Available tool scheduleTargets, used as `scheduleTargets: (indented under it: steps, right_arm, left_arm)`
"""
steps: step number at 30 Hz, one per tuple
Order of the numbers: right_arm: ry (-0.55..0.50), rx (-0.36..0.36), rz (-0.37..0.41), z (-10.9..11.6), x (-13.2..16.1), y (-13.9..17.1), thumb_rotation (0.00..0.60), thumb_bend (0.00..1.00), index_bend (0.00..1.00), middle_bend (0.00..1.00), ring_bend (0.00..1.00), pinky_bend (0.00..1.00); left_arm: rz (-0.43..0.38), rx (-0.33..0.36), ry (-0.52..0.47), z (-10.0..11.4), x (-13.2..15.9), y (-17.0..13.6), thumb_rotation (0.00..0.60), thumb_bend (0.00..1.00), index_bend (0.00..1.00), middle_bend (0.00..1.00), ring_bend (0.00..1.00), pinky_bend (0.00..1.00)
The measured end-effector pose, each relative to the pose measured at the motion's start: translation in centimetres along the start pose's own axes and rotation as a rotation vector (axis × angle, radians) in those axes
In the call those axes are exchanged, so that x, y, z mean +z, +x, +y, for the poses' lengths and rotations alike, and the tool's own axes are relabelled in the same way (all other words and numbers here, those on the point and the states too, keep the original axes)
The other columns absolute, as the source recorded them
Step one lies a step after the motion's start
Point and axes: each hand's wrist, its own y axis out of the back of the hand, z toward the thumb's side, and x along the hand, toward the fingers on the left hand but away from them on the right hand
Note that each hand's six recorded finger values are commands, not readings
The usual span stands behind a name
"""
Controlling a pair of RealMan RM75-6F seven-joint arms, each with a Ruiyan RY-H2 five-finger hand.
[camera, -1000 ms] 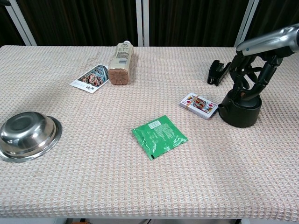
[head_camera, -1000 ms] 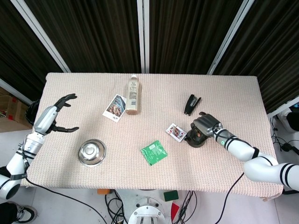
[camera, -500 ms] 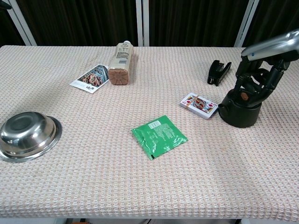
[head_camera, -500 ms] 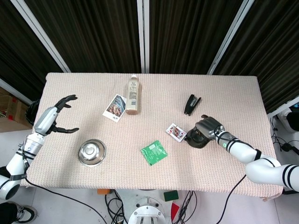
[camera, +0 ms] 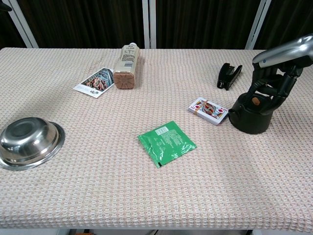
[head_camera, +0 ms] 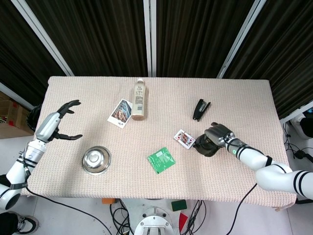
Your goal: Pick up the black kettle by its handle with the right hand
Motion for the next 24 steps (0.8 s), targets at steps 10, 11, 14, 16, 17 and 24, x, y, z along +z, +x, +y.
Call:
scheduleTargets:
  steps: [10, 11, 14, 16, 17, 24]
  right_arm:
    - [-0.038, -0.032, 0.005, 0.6, 0.3, 0.0, 0.453, 0.09, 0.99, 0.89, 0.85, 0.17]
    - [-0.036, -0.043, 0.005, 0.8, 0.3, 0.0, 0.452, 0.08, 1.00, 0.91, 0.86, 0.17]
    - [-0.036, -0.086, 0.006, 1.1, 0.2, 0.0, 0.451, 0.06, 1.00, 0.96, 0.90, 0.21]
    - [-0.040, -0.122, 0.007, 1.3, 0.2, 0.0, 0.450, 0.06, 1.00, 0.98, 0.92, 0.23]
    - [-0.041, -0.138, 0.008, 1.4, 0.2, 0.1, 0.450, 0.06, 1.00, 0.99, 0.93, 0.24]
    - [-0.035, -0.282, 0.018, 2.4, 0.2, 0.7, 0.451, 0.03, 1.00, 1.00, 1.00, 0.35]
  left_arm:
    - [0.005, 0.001, -0.004, 0.0, -0.3, -0.1, 0.600, 0.05, 0.08, 0.12, 0.08, 0.25]
    - [0.005, 0.001, -0.004, 0.0, -0.3, -0.1, 0.600, 0.05, 0.08, 0.12, 0.08, 0.25]
    - [0.008, -0.001, -0.004, -0.1, -0.4, -0.1, 0.600, 0.05, 0.08, 0.12, 0.08, 0.25]
    - [0.009, -0.002, -0.003, -0.1, -0.5, -0.1, 0.600, 0.05, 0.08, 0.12, 0.08, 0.25]
    - [0.010, -0.001, -0.002, -0.1, -0.5, -0.1, 0.600, 0.05, 0.08, 0.12, 0.08, 0.25]
    - [0.010, 0.004, 0.002, 0.1, -0.5, -0.1, 0.600, 0.05, 0.08, 0.12, 0.08, 0.25]
